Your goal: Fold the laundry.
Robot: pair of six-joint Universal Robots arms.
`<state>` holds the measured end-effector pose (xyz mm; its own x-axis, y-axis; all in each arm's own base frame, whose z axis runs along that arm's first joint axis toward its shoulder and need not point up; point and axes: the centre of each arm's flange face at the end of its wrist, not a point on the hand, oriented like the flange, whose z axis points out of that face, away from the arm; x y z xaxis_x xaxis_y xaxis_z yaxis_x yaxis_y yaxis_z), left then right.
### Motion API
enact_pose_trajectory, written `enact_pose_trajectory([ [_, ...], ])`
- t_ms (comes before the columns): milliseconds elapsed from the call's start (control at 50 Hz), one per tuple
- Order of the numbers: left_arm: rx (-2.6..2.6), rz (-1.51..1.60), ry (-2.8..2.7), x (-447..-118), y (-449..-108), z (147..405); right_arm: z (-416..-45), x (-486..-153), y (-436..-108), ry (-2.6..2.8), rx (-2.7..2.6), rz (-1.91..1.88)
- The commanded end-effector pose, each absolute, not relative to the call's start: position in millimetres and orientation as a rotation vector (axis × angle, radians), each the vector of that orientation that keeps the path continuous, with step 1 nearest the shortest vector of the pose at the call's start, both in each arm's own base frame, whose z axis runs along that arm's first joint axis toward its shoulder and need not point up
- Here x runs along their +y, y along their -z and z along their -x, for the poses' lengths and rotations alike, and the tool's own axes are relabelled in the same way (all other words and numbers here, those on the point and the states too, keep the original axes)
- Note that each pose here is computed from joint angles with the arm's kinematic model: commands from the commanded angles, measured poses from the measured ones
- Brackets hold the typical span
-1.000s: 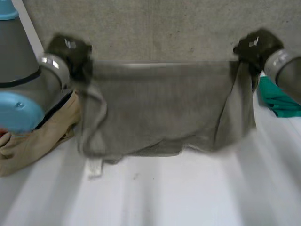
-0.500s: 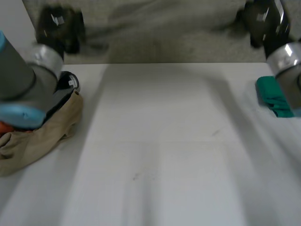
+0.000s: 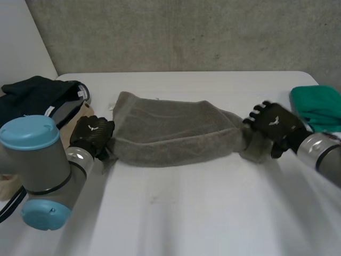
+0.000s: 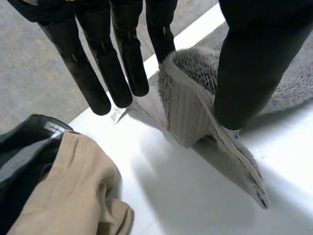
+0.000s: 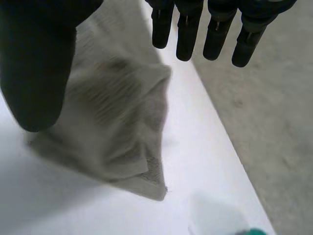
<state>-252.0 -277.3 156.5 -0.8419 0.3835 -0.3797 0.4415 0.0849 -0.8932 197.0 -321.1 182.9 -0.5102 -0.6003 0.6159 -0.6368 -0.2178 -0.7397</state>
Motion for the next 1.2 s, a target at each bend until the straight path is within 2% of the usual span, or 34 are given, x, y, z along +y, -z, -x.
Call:
enact_pose_trajectory([
  [20,2.278,-0.87,1.897,-272,-157,253,-184,-324,-242,-1.996,-2.284,-1.242],
  [120,2.308,-0.82,1.844,-274,-152,249,-184,-336,-261,-1.918,-2.551,-1.106],
  [240,2.379,-0.726,1.826,-275,-154,246,-196,-349,-258,-1.742,-2.776,-1.051],
  [480,2.694,-0.407,1.771,-278,-166,243,-222,-389,-200,-1.56,-2.933,-0.798],
  [700,2.846,-0.236,1.555,-301,-149,236,-232,-390,-163,-1.435,-2.906,-0.894],
  [780,2.866,-0.179,1.529,-306,-150,234,-234,-388,-161,-1.444,-2.879,-0.931],
  [880,2.849,-0.062,1.635,-311,-175,228,-230,-385,-187,-1.544,-2.763,-0.981],
  [960,2.796,-0.03,1.779,-304,-217,222,-221,-369,-225,-1.63,-2.547,-1.115],
  [1060,2.725,-0.185,1.918,-276,-278,214,-203,-325,-277,-1.631,-2.123,-1.369],
  [1140,2.695,-0.363,1.94,-257,-302,209,-193,-299,-309,-1.672,-1.926,-1.395],
  [1200,2.694,-0.467,1.913,-247,-306,208,-187,-289,-314,-1.67,-1.908,-1.39],
])
